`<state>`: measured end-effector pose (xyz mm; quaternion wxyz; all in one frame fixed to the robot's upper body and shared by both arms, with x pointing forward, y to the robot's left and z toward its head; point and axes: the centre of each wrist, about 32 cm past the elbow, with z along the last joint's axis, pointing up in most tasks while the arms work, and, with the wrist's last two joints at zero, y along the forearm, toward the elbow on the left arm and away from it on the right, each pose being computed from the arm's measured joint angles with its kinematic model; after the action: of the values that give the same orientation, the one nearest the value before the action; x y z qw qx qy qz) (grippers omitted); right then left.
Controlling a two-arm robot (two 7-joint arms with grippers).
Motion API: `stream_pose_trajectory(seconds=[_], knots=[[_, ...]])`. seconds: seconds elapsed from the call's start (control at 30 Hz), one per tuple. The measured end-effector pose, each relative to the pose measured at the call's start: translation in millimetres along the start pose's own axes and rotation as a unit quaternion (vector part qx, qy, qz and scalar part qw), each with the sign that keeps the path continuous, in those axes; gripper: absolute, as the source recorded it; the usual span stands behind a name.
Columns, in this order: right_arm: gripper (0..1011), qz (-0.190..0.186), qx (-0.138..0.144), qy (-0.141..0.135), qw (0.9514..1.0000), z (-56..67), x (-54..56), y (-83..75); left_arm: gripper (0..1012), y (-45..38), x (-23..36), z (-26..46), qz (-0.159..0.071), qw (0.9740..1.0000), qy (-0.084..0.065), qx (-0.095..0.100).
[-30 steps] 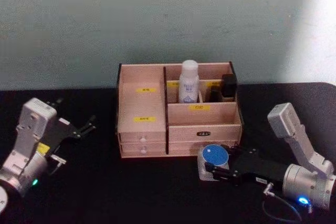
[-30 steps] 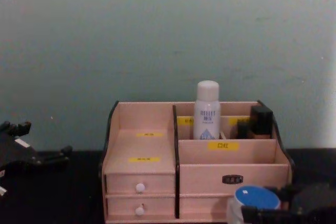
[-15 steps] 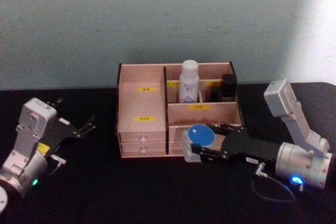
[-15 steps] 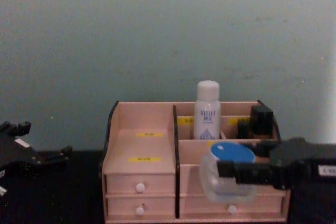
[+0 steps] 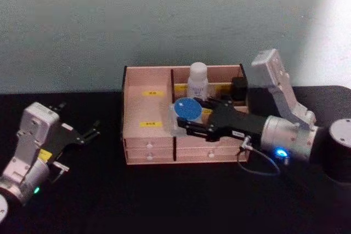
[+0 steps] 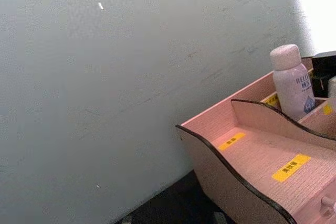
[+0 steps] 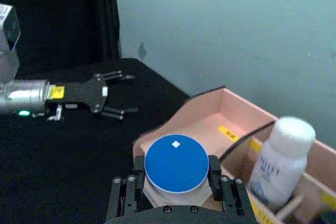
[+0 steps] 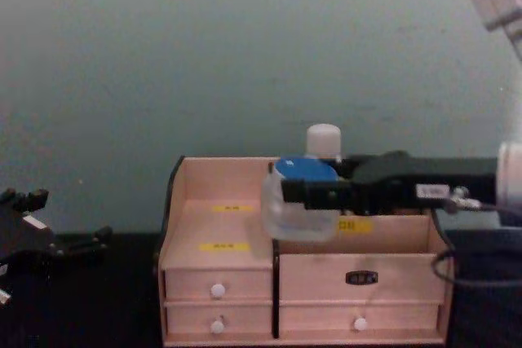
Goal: Pick up the facial cleanser and watermelon frost from the table and place them into the tiered storage box.
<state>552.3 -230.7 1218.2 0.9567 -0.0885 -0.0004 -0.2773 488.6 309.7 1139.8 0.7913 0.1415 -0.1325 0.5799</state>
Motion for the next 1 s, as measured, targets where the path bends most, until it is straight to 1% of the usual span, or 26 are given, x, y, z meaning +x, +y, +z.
stream_pose_trajectory(seconds=[0.17,0.23,0.33,0.4,0.47,0.67,0.77,1.0], knots=[[717,0.006,0.009,-0.007,0.9999,8.2,6.9,19.9,1002,0.0,0.0,0.0,0.000,1.0000,0.000,0.000],[717,0.008,0.011,-0.009,0.9999,10.2,8.6,25.4,1001,0.0,0.0,0.0,0.000,1.0000,0.000,0.000],[717,0.010,0.011,-0.010,0.9998,12.5,12.0,38.5,1001,0.0,0.0,0.0,0.000,1.0000,0.000,0.000],[717,0.010,0.010,-0.009,0.9998,12.8,12.8,41.0,1001,0.0,0.0,0.0,0.000,1.0000,0.000,0.000],[717,0.009,0.007,-0.008,0.9999,13.0,16.0,50.0,1001,0.0,0.0,0.0,0.000,1.0000,0.000,0.000],[717,0.006,0.002,-0.004,1.0000,13.0,21.8,66.4,1001,0.0,0.0,0.0,0.000,1.0000,0.000,0.000],[717,0.004,0.000,-0.001,1.0000,12.7,25.5,77.0,1001,0.0,0.0,0.0,0.000,1.0000,0.000,0.000],[717,0.001,-0.005,0.006,1.0000,11.1,29.6,91.2,1001,0.0,0.0,0.0,0.000,1.0000,0.000,0.000]])
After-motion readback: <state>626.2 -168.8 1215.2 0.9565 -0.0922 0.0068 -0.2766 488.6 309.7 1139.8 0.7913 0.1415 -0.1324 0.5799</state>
